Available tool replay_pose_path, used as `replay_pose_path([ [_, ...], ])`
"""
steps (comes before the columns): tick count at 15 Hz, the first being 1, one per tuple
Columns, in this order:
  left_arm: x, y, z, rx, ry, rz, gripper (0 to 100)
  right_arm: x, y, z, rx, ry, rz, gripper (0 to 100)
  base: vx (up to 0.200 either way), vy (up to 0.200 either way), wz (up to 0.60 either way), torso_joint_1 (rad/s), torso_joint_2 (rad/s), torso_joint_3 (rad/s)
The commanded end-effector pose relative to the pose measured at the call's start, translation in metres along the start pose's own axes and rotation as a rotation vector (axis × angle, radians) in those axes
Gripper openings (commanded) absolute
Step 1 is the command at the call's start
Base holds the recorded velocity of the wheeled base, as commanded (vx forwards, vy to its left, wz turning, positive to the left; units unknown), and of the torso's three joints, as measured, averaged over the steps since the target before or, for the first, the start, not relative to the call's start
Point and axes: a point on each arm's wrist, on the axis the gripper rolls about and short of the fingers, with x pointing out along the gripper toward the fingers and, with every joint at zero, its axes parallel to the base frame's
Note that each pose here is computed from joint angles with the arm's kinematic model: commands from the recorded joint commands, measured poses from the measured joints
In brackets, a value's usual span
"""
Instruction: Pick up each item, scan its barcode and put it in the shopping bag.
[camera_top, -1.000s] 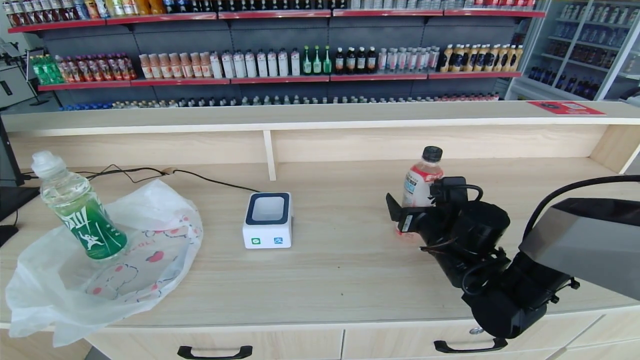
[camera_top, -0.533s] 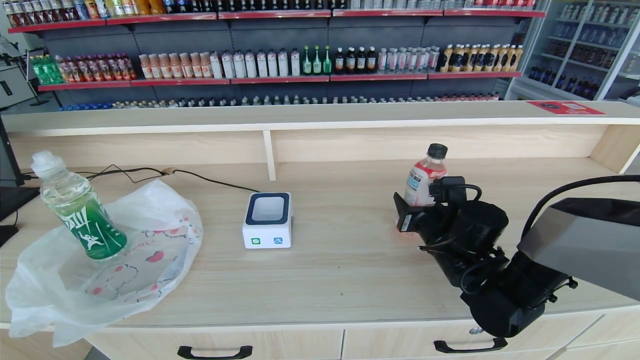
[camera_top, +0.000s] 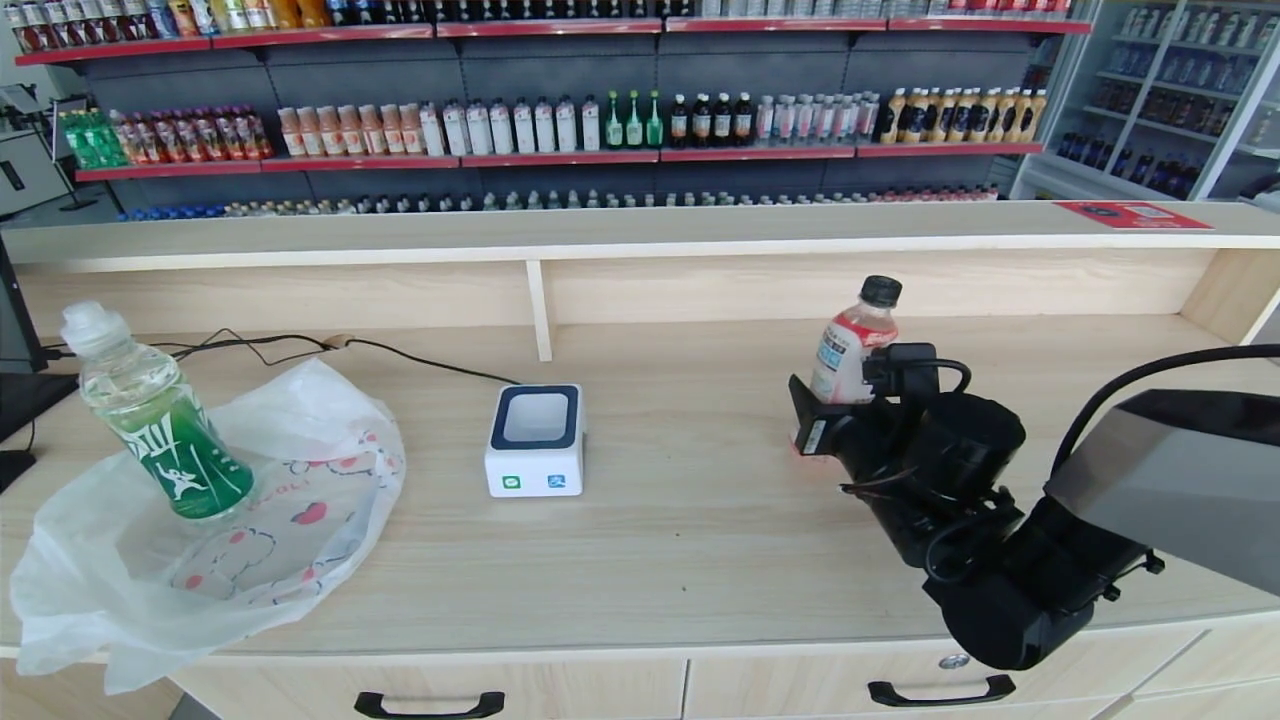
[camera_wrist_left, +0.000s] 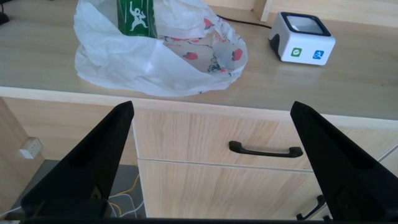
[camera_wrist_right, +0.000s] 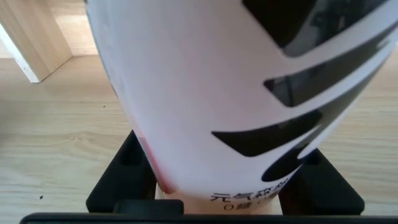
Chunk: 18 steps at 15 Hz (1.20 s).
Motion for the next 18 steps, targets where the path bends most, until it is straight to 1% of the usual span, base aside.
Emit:
replay_pose_path([
  [1, 0.0, 0.0, 0.0, 0.001, 0.001, 0.001, 100, -0.005, -0.002, 0.011, 0.006, -0.02, -0.001, 0, 0.0, 0.0, 0.0, 0.0, 0.0, 0.0],
  [6, 0.0, 0.0, 0.0, 0.001, 0.001, 0.001, 100, -0.014, -0.004, 0.035, 0.008, -0.069, 0.001, 0, 0.0, 0.0, 0.0, 0.0, 0.0, 0.0],
  [8, 0.0, 0.0, 0.0, 0.001, 0.001, 0.001, 100, -0.02, -0.006, 0.039, 0.008, -0.07, 0.002, 0, 0.0, 0.0, 0.0, 0.0, 0.0, 0.0],
  [9, 0.0, 0.0, 0.0, -0.001, 0.001, 0.001, 100, -0.024, -0.005, 0.042, 0.011, -0.07, 0.007, 0, 0.0, 0.0, 0.0, 0.0, 0.0, 0.0],
  [10, 0.0, 0.0, 0.0, -0.001, 0.001, 0.001, 100, -0.028, -0.001, 0.048, 0.019, -0.084, 0.023, 0, 0.0, 0.0, 0.0, 0.0, 0.0, 0.0],
  [14, 0.0, 0.0, 0.0, -0.001, 0.001, 0.001, 100, -0.046, 0.026, 0.066, 0.055, -0.122, 0.118, 0, 0.0, 0.0, 0.0, 0.0, 0.0, 0.0],
  [16, 0.0, 0.0, 0.0, -0.001, 0.001, 0.001, 100, -0.063, 0.051, 0.078, 0.087, -0.144, 0.206, 0, 0.0, 0.0, 0.0, 0.0, 0.0, 0.0],
  [18, 0.0, 0.0, 0.0, 0.001, 0.001, 0.001, 100, -0.094, 0.086, 0.086, 0.122, -0.144, 0.344, 0, 0.0, 0.0, 0.0, 0.0, 0.0, 0.0],
])
